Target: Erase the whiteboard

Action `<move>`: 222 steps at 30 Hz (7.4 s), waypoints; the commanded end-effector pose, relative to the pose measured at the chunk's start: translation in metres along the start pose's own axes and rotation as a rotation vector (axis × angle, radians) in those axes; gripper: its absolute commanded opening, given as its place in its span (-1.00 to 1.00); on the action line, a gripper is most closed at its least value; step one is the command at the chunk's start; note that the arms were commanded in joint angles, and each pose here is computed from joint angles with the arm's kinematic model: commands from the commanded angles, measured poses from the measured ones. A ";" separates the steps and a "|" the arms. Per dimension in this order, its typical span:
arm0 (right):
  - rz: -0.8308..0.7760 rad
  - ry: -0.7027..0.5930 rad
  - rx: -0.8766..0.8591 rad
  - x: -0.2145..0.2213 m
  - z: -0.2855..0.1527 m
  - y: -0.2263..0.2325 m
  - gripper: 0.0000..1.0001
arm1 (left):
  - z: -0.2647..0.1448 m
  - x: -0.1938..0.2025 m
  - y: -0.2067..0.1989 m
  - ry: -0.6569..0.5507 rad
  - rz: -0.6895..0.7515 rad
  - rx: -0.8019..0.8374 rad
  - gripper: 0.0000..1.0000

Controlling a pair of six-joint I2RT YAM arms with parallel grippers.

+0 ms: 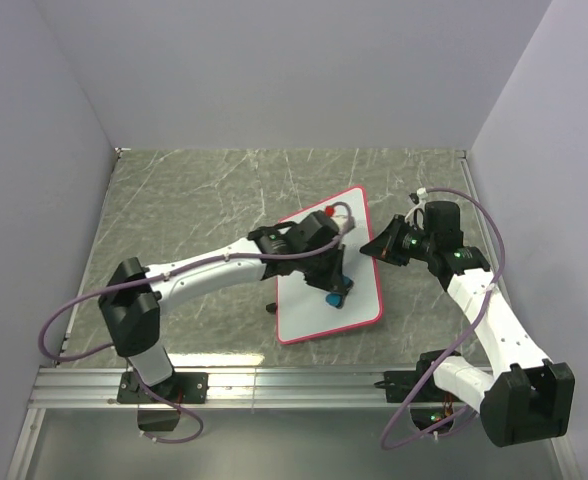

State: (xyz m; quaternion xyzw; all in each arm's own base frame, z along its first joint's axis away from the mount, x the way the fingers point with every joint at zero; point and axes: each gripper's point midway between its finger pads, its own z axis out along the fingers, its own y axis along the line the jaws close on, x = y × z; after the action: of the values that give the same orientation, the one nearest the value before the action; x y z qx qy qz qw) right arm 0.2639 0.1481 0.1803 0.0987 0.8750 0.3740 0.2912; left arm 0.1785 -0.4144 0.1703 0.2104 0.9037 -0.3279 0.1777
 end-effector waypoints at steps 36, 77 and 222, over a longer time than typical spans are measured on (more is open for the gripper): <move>-0.067 0.014 0.035 0.006 -0.003 -0.007 -1.00 | -0.028 0.042 0.115 -0.008 -0.188 -0.182 -0.99; -0.052 0.038 0.025 0.007 0.002 -0.007 -1.00 | 0.018 0.013 0.108 0.073 -0.193 -0.196 -0.99; -0.019 0.060 0.030 0.011 0.011 -0.014 -1.00 | 0.060 -0.139 0.059 -0.056 -0.224 0.000 -0.99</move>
State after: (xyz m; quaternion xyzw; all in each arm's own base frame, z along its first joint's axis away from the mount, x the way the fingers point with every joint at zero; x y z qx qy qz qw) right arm 0.2684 0.1471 0.1751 0.1148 0.8765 0.3761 0.2776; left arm 0.3182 -0.4505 0.1976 0.1213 0.9042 -0.3640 0.1877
